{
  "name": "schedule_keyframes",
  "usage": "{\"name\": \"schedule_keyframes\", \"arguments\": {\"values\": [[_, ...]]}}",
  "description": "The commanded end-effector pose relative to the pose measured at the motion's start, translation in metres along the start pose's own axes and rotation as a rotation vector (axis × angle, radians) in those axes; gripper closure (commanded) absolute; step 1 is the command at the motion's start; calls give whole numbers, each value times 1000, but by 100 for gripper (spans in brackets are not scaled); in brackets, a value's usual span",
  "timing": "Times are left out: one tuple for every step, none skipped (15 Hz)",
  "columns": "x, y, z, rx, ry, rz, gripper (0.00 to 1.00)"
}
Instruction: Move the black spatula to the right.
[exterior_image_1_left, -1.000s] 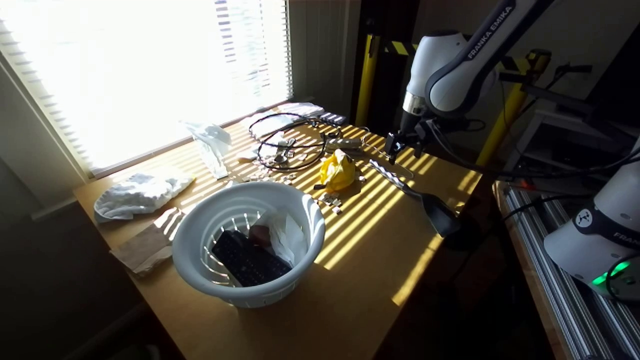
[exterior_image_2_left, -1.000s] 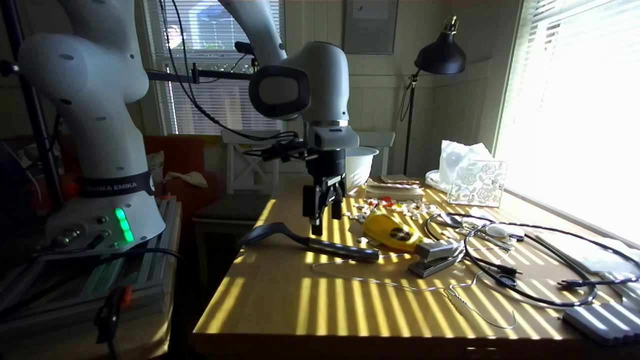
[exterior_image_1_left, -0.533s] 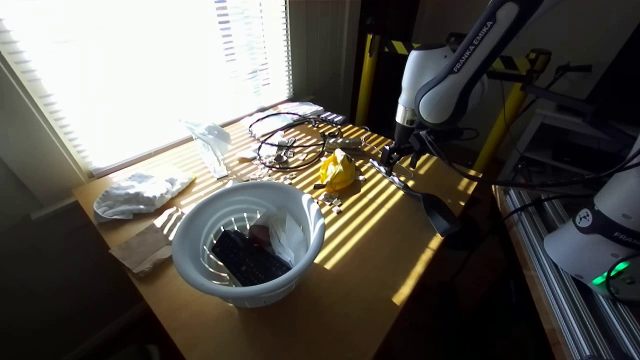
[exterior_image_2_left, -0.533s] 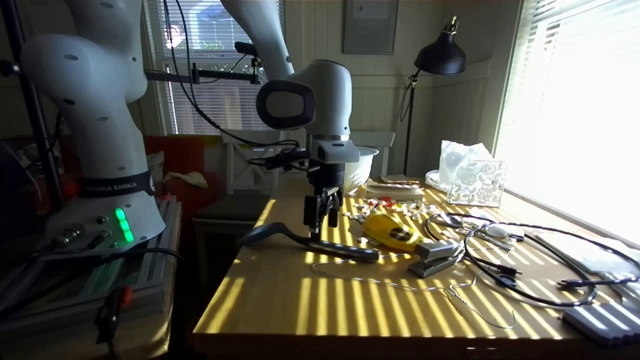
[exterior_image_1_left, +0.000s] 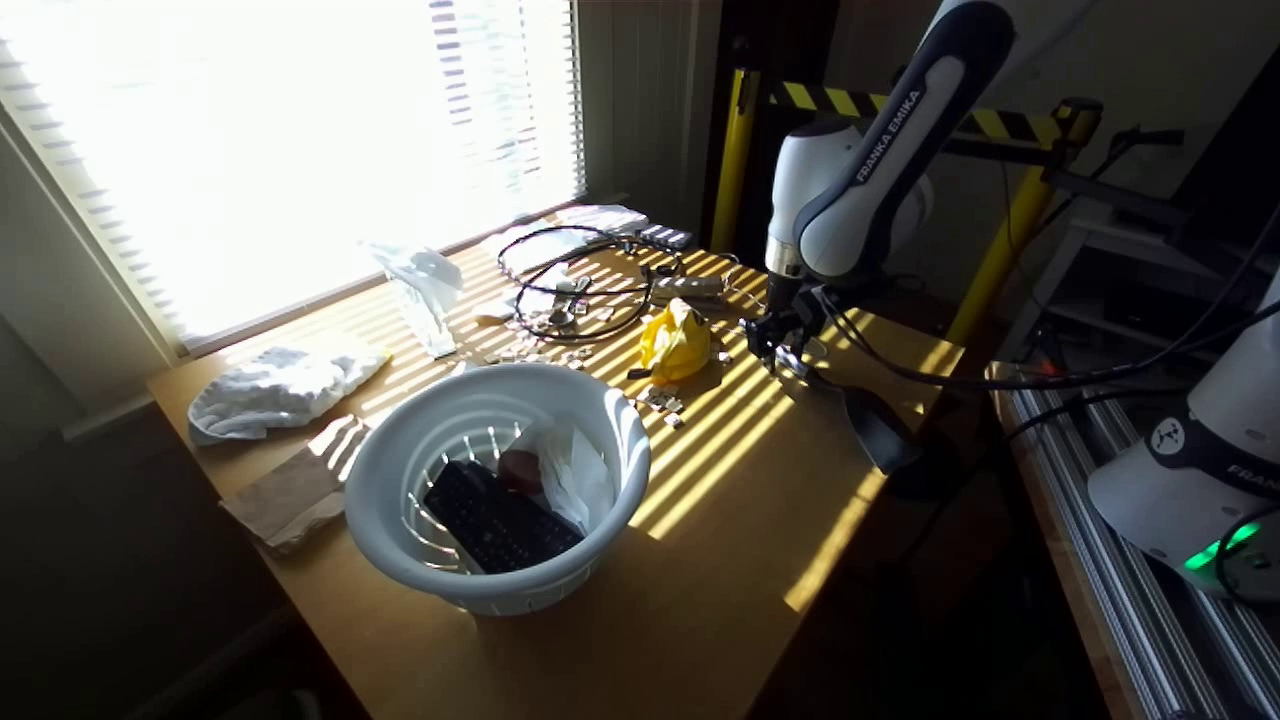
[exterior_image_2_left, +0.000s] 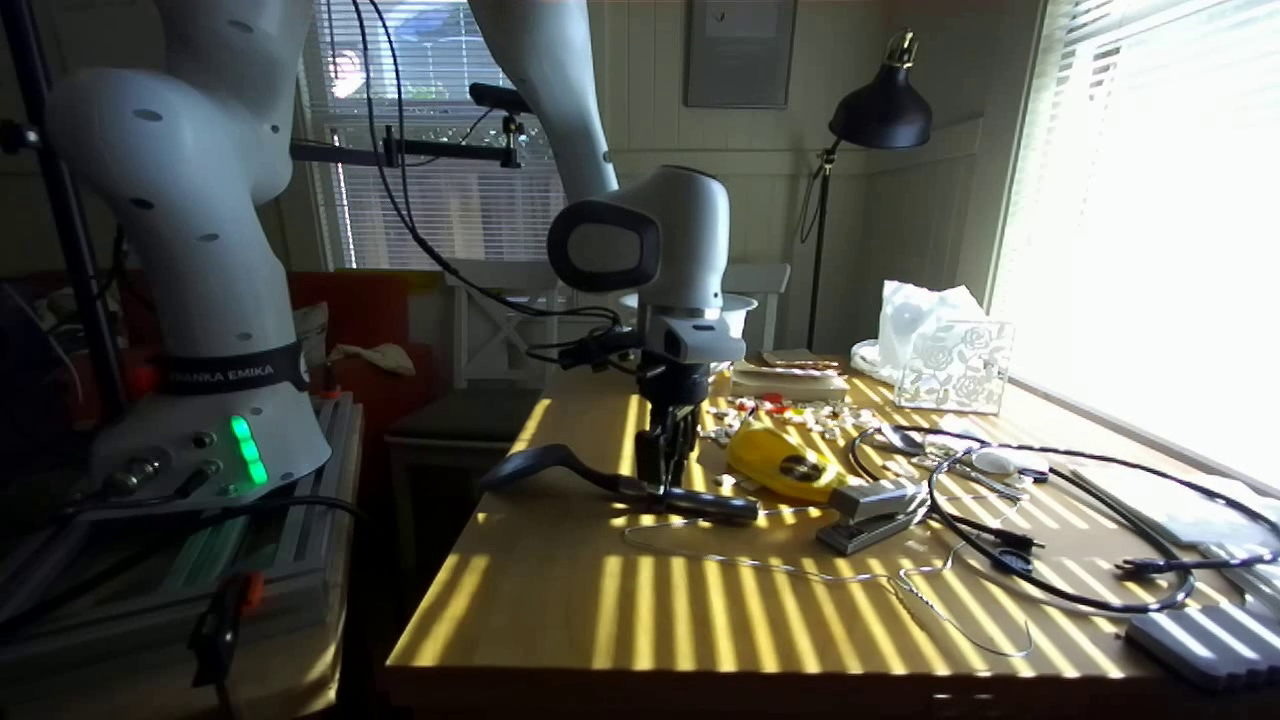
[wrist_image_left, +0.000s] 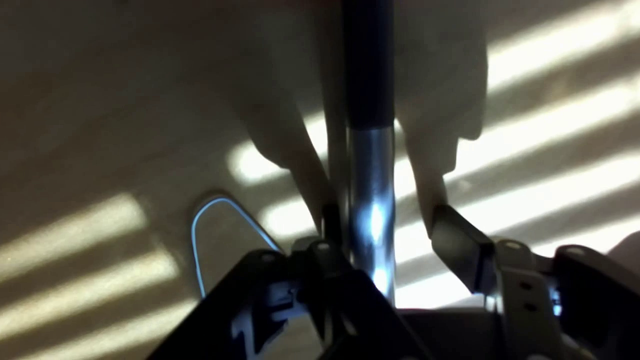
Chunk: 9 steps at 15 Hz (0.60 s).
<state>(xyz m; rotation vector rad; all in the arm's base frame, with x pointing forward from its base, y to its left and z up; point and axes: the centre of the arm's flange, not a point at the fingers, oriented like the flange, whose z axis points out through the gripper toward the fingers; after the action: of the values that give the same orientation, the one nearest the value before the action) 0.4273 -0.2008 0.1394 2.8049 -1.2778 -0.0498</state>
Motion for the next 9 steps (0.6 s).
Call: {"name": "schedule_keyframes", "arguments": {"values": [[9,-8,7,-5,0,-8,77],[8,-8,3,-4,9,-8,83],[5,-7,-1,-7,19,-3,90],[3,-8,-5,-5,24,-8,97],[0,-7,-11,0,28,-9,97],[-2,-6,-15,6,25,-14,94],[-5,-5,-21,15,25,-17,94],[-8,-4,-25,20,29,-18,94],[-9,-3,-31,33,30,-22,94]]}}
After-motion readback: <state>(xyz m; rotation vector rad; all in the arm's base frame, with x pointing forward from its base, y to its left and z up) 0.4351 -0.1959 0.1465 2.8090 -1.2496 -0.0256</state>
